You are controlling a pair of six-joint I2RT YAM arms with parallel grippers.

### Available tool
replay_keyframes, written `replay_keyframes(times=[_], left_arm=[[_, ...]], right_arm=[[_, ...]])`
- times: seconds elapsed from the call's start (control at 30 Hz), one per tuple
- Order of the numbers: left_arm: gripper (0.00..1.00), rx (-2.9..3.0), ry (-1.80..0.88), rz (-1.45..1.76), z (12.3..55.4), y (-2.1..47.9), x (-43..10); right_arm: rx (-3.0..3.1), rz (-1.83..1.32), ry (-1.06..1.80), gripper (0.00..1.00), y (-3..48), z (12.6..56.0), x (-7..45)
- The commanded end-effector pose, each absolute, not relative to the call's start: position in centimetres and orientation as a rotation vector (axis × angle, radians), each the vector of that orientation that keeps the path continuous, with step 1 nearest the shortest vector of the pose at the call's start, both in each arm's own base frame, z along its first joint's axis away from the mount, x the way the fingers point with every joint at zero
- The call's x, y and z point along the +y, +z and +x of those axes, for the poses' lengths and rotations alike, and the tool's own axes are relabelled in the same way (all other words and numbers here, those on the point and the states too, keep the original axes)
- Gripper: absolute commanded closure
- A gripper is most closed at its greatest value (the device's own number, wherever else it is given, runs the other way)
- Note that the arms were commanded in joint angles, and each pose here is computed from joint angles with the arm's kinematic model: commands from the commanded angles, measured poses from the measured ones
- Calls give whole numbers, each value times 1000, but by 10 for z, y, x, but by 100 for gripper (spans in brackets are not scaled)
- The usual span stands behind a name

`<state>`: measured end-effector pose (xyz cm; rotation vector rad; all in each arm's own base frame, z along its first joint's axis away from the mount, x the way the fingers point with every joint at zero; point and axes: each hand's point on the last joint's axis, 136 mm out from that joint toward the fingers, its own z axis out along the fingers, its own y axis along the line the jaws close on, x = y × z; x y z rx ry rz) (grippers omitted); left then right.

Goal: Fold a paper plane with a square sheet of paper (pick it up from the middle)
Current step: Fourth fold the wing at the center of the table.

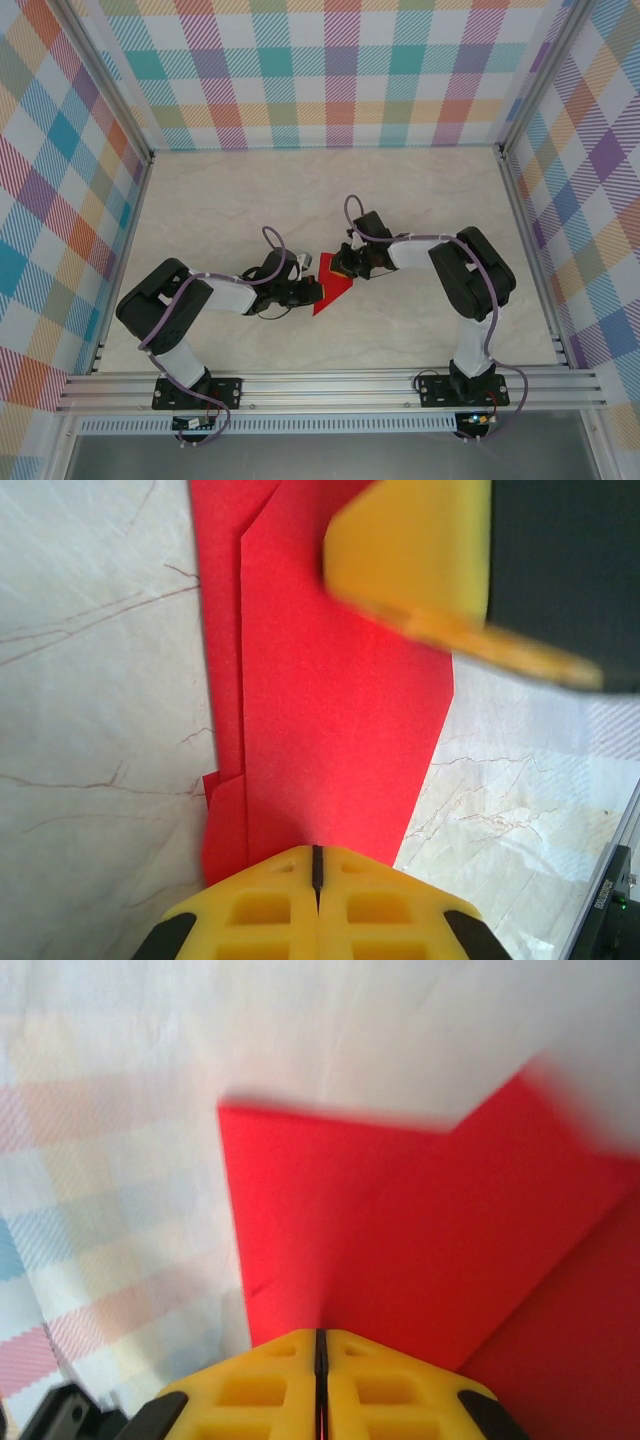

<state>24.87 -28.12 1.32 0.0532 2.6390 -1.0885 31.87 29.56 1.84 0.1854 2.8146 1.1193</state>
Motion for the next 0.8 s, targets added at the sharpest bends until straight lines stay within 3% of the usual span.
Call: replay_keyframes(times=[0.0,0.2,0.5,0.77], left_arm=[[98,3040,-664,-71,181,-67,-208],[98,3040,-669,-71,180,-68,-207],[98,3035,-683,-65,180,-65,-208],[98,3015,-695,-65,182,-59,-209]], right_arm=[[2791,219,1061,90,11,343,275],[2760,295,1115,89,2,368,256],[2679,232,1109,88,50,385,252],[2645,164,1219,86,75,350,269]])
